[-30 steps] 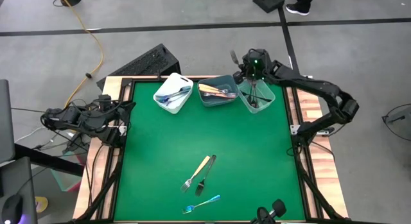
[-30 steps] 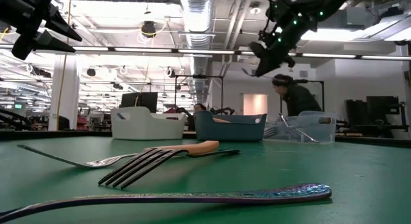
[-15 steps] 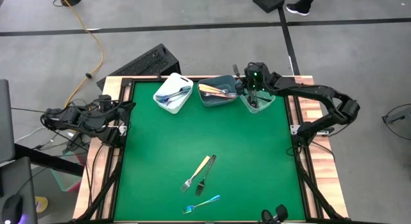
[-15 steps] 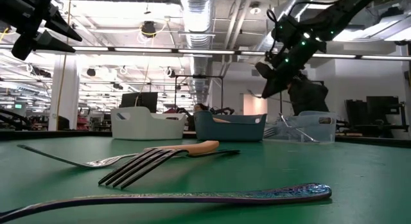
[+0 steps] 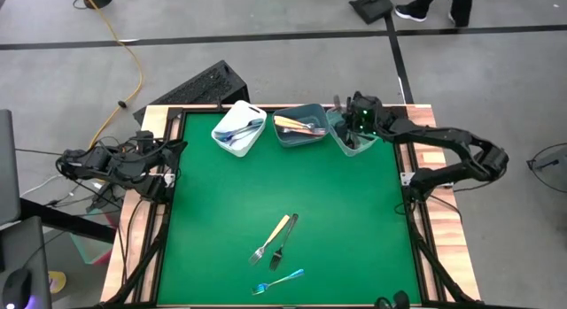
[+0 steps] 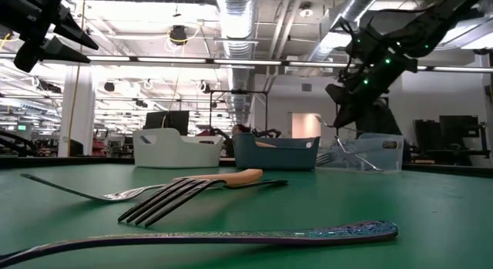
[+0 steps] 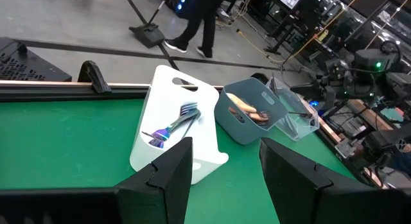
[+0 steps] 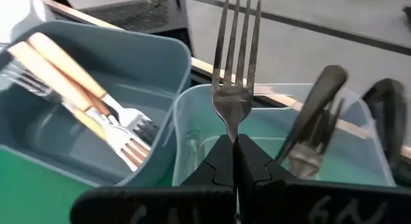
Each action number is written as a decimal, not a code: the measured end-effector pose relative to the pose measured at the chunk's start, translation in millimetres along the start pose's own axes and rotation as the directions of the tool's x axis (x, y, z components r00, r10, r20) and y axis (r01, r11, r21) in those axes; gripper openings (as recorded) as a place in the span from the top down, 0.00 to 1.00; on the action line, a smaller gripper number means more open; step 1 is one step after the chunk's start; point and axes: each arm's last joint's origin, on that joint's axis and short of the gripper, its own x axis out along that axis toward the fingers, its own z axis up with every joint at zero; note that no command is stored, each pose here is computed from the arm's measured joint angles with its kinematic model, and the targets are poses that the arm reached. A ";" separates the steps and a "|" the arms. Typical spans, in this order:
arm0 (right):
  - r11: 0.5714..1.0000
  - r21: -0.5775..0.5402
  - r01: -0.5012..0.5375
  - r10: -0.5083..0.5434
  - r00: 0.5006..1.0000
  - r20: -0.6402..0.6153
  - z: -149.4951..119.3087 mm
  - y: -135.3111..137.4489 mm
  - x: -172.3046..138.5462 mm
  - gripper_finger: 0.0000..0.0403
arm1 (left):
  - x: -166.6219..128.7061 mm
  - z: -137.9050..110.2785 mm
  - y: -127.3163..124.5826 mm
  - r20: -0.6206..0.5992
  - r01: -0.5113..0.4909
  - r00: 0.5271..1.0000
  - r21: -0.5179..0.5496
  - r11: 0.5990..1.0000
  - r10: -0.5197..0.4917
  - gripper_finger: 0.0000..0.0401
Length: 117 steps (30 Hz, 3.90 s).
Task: Sort silverware by color (type)
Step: Put the black fork into the transparent bin, then put the blue fork into the white bin
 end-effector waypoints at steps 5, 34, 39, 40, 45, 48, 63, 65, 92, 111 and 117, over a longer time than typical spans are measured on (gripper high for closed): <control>0.997 -0.005 -0.078 0.078 0.996 0.042 -3.4 -5.8 2.2 0.98 | 0.0 0.0 0.0 0.000 0.000 1.000 0.000 1.000 0.000 0.59; 0.970 -0.212 -0.118 0.089 0.986 -0.140 -27.6 -18.1 35.5 0.97 | 0.0 -0.8 1.6 -0.005 -0.011 1.000 -0.013 1.000 0.011 0.59; 0.970 -0.212 -0.118 0.087 0.985 -0.149 -29.3 -18.3 37.5 0.97 | 0.0 -0.8 1.6 -0.005 -0.011 1.000 -0.013 1.000 0.011 0.59; 0.970 -0.212 -0.118 0.088 0.985 -0.145 -29.0 -18.2 37.6 0.97 | 0.0 -0.8 1.6 -0.005 -0.011 1.000 -0.013 1.000 0.011 0.59; 0.971 -0.210 -0.116 0.084 0.984 -0.156 -29.9 -19.0 37.4 0.96 | 0.0 -0.8 1.5 -0.004 -0.011 1.000 -0.013 1.000 0.011 0.59; 0.971 -0.211 -0.117 0.082 0.983 -0.165 -30.8 -19.1 37.3 0.93 | 0.0 -0.8 1.6 -0.004 -0.011 1.000 -0.019 1.000 0.011 0.59; 0.971 -0.210 -0.117 0.077 0.978 -0.192 -33.3 -19.5 36.7 0.67 | 0.0 -0.8 1.5 -0.004 -0.011 1.000 -0.021 1.000 0.011 0.59; 0.971 -0.210 -0.117 0.077 0.978 -0.192 -33.2 -19.5 36.7 0.64 | 0.0 -0.8 1.5 -0.004 -0.011 1.000 -0.020 1.000 0.011 0.59; 0.945 -0.228 -0.233 0.248 0.968 0.038 36.1 7.0 -36.1 0.49 | 0.0 -0.9 1.6 -0.007 -0.011 1.000 -0.019 1.000 0.011 0.59; 0.629 -0.383 -0.676 0.689 0.713 -0.127 -3.1 137.0 -98.0 0.49 | 0.0 -1.0 1.7 -0.008 -0.012 1.000 -0.039 0.999 0.011 0.59; 0.569 -0.426 -0.703 0.715 0.679 -0.167 -32.5 173.4 -113.9 0.49 | 0.0 -1.1 1.7 -0.011 -0.010 1.000 -0.061 0.998 0.010 0.59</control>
